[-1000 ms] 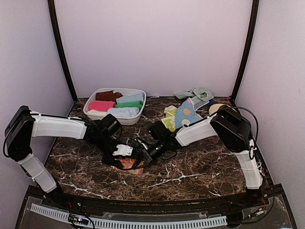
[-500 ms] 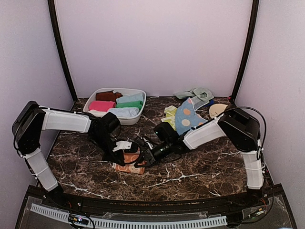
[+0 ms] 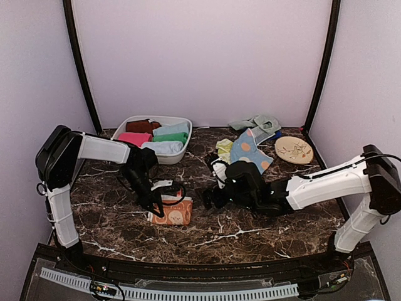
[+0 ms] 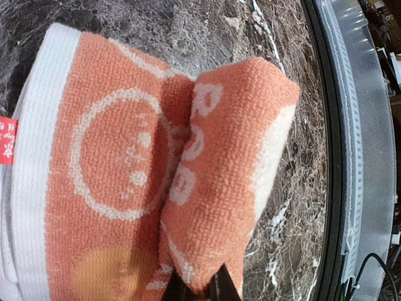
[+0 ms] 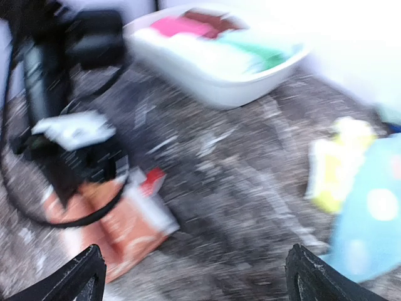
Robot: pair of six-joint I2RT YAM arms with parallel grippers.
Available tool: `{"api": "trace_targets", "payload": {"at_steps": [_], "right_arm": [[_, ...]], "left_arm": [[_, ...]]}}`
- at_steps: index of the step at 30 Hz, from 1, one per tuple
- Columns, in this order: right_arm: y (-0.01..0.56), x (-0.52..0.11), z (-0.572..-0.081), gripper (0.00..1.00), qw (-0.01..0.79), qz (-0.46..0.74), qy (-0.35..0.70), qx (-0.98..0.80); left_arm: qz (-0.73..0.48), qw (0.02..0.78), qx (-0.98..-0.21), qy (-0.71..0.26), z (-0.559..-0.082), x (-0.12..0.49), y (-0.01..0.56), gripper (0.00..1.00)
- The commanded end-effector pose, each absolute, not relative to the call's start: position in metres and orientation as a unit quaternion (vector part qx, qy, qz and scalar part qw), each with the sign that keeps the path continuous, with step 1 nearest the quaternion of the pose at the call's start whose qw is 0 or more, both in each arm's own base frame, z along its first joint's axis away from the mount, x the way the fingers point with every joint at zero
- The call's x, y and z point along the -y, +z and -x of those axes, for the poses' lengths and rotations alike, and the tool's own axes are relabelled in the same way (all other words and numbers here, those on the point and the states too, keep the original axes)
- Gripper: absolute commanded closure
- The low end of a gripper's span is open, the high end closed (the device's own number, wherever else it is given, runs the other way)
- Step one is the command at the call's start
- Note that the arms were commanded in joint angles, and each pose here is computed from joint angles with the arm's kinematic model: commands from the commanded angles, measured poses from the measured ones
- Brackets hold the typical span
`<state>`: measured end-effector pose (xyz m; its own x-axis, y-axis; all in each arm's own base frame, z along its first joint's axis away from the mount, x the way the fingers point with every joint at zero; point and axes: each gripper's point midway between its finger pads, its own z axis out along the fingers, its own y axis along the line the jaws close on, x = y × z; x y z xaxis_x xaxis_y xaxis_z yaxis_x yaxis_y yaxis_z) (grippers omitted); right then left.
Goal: Roll the towels
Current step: Roll the towel at the center of the board.
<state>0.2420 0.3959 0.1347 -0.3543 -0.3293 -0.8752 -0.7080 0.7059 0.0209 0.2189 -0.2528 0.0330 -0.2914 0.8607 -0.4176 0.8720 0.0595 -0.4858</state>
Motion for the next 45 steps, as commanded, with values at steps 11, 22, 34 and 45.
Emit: {"api": "trace_targets", "payload": {"at_steps": [11,22,34,45], "right_arm": [[0.113,-0.410,-0.175,0.02,0.574,0.637,-0.083,-0.507],[0.076,-0.484,-0.151,0.17,0.573,0.714,-0.110,-0.387],[0.035,-0.489,-0.189,0.39,0.531,0.723,-0.110,-0.429],[0.015,-0.495,-0.186,0.80,0.465,0.696,-0.016,-0.547]], "left_arm": [[-0.575,-0.090,-0.753,-0.306,-0.208,0.226,-0.001,1.00],[-0.577,-0.101,-0.751,-0.304,-0.205,0.221,-0.003,1.00],[-0.588,-0.092,-0.740,-0.313,-0.208,0.225,0.004,1.00],[-0.599,-0.028,-0.761,-0.247,-0.236,0.222,0.005,0.82]]}}
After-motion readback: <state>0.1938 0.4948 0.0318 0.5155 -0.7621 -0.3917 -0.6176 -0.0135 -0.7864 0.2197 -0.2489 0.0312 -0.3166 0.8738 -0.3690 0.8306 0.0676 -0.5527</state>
